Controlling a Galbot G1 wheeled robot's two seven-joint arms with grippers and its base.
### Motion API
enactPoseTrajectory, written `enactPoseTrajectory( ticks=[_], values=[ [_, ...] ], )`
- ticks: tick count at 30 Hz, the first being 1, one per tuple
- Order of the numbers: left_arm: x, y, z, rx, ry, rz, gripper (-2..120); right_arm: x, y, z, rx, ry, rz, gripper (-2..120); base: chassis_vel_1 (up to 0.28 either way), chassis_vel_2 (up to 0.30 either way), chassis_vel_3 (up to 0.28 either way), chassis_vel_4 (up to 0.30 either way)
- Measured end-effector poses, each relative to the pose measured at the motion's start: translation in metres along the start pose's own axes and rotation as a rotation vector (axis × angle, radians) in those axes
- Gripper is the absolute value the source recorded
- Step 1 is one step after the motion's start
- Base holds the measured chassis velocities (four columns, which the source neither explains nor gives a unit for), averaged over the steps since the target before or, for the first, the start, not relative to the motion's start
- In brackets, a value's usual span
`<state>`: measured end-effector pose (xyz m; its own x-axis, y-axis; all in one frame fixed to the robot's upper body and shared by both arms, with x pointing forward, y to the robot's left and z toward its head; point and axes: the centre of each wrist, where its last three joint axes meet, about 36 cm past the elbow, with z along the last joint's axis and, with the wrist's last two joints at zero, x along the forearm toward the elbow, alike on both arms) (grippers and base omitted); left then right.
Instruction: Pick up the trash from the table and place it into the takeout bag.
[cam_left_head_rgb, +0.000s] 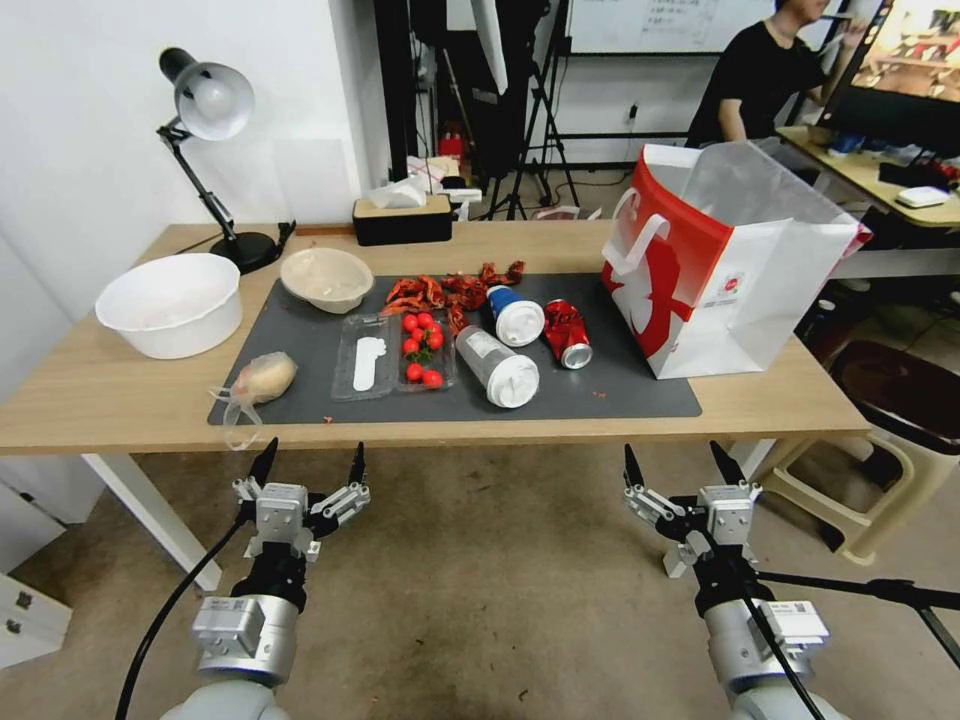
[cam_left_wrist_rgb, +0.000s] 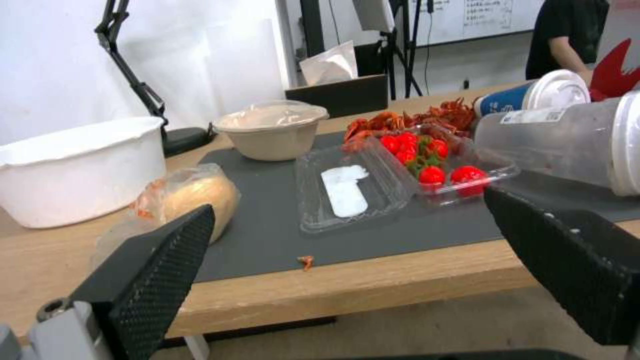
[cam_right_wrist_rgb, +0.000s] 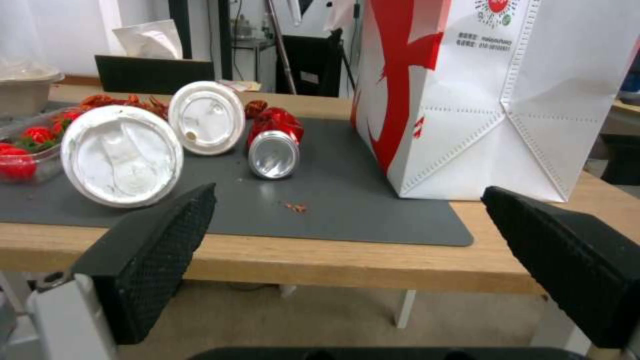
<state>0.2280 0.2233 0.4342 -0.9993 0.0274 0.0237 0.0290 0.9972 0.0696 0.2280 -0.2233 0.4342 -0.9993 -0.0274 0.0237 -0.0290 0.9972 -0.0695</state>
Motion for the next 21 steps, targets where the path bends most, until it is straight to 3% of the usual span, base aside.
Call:
enactPoseTrajectory(
  ticks=[8,9,10,12,21],
  values=[
    [-0.001,-0.001,-0.001,0.013,-0.001,0.000,100,0.000,0.000,0.000,-0.002,0.002,-0.006,100,0.000,0.000,0.000,0.000],
    [-0.005,-0.010,-0.011,0.085,-0.011,0.005,100,0.002,0.002,-0.007,-0.021,0.008,-0.047,100,0.000,0.000,0.000,0.000],
    [-0.014,-0.032,-0.038,0.266,-0.029,0.039,100,0.007,0.004,-0.024,-0.067,0.018,-0.145,100,0.000,0.000,0.000,0.000],
    [-0.014,-0.035,-0.042,0.298,-0.029,0.051,100,0.007,0.001,-0.027,-0.076,0.015,-0.163,100,0.000,0.000,0.000,0.000],
    [-0.013,-0.034,-0.035,0.276,-0.001,0.058,100,-0.001,-0.015,-0.025,-0.080,0.013,-0.152,100,0.000,0.000,0.000,0.000]
  ],
)
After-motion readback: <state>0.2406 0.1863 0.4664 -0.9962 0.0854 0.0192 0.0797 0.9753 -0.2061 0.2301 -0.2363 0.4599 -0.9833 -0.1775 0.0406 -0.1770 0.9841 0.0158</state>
